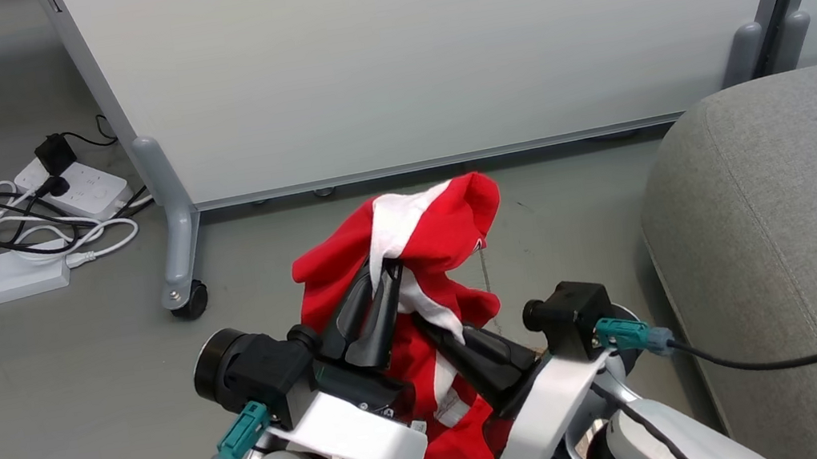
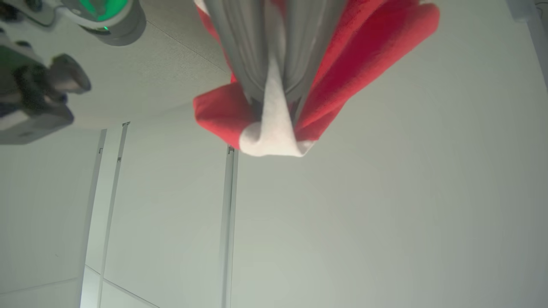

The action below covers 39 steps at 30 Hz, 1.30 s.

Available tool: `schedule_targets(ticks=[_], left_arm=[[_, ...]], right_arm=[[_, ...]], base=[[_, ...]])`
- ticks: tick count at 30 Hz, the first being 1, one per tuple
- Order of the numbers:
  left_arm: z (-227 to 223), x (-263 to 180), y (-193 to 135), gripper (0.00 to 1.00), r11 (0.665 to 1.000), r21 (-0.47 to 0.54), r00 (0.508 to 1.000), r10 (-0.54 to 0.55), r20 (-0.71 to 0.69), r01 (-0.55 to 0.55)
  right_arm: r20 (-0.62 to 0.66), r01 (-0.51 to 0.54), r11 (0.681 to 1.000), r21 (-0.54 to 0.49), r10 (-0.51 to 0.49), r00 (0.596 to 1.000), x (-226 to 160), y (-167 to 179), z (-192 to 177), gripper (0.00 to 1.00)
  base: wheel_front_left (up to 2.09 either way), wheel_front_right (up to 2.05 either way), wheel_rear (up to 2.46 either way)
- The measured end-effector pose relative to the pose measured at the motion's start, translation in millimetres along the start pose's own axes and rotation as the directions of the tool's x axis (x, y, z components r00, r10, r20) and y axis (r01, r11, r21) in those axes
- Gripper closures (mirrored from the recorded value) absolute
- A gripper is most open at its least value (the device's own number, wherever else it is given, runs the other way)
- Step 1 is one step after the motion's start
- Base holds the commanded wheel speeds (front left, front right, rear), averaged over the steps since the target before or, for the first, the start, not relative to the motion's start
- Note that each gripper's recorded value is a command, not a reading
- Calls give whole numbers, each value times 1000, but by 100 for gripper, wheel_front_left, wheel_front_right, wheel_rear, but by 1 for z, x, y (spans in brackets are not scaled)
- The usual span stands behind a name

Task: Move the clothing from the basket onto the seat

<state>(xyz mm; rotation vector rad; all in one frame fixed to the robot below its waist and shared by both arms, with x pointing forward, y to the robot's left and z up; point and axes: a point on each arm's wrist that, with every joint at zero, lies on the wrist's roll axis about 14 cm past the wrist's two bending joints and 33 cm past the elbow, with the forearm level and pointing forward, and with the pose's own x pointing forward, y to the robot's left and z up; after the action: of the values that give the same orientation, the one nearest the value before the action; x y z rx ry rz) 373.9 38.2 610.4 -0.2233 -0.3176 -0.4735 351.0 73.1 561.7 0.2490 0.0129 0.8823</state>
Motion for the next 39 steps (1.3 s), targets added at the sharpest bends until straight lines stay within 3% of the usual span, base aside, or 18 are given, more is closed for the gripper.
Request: schedule_targets(ticks=[2, 11, 17, 23, 39], left_arm=[[1, 0, 0, 0, 1000, -6, 1000, 0, 5, 0], [23, 7, -14, 0, 998, 21, 995, -57, 78, 55], [-8, -4, -38, 0, 986, 25, 985, -162, -64, 164], [-50, -25, -59, 0, 968, -16, 942, -247, -228, 250], [-83, -29, -78, 0, 932, -53, 878, -357, -318, 360]], right_arm=[[17, 8, 1000, 1, -8, 1000, 1, -3, 4, 100], [108, 115, 993, -21, -112, 988, -5, -41, 29, 100], [144, 217, 975, -41, -210, 967, -19, -77, 43, 100], [137, 303, 952, -47, -294, 946, -36, -105, 44, 100], [67, 462, 884, -75, -458, 886, -86, -151, 30, 100]], base=[[0, 0, 0], [0, 0, 0], [0, 0, 0], [0, 0, 0], [0, 0, 0]])
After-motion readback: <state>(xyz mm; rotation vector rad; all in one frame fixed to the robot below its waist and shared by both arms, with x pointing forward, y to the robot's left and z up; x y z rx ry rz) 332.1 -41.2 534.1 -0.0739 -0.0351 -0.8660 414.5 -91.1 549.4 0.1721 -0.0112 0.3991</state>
